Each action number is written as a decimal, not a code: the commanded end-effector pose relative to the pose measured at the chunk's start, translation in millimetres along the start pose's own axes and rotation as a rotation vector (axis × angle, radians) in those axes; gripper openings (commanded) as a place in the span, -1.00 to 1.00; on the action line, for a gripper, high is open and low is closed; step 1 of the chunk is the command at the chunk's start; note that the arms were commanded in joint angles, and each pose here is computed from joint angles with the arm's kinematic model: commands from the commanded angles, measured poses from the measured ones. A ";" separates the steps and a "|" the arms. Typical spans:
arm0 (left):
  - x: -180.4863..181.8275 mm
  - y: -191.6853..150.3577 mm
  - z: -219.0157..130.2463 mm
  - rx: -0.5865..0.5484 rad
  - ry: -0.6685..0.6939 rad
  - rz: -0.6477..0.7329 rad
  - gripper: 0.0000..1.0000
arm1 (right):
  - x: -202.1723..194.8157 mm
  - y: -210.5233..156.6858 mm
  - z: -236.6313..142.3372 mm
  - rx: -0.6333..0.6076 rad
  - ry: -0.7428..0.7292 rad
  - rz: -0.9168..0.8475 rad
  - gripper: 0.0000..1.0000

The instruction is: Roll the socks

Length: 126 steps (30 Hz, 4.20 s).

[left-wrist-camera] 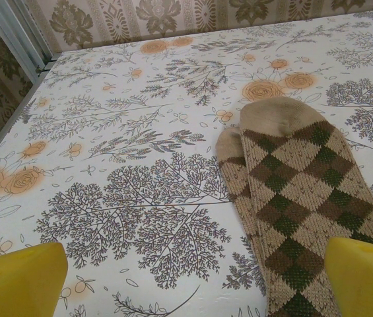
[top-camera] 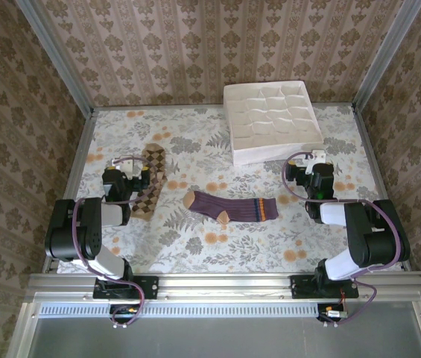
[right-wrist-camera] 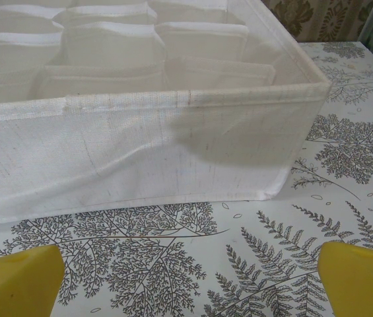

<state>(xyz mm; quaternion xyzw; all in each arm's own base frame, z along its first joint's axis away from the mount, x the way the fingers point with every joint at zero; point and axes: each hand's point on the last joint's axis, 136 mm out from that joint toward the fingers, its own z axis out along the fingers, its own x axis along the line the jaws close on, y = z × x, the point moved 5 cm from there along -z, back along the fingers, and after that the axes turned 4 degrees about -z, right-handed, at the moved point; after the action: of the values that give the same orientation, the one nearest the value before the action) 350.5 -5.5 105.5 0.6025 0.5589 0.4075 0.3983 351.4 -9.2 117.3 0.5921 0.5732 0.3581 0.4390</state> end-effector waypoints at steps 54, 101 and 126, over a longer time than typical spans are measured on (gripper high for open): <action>-265.4 -43.9 -87.0 0.654 -0.475 -0.085 -0.12 | 155.5 -60.4 -78.7 0.783 0.326 -0.140 0.33; -230.4 56.1 -75.1 0.398 -0.722 0.310 0.21 | 190.9 20.7 -199.4 0.348 0.654 -0.620 0.60; -301.6 -65.7 -164.6 0.153 -0.792 0.816 0.13 | 148.0 3.5 -176.8 0.072 0.693 -0.707 1.00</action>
<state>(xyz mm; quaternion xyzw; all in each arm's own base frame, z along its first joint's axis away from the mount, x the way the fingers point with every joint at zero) 149.0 -283.8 75.4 0.9158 0.1306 0.1892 0.3294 199.9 156.0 169.0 0.2231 0.8722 0.3240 0.2908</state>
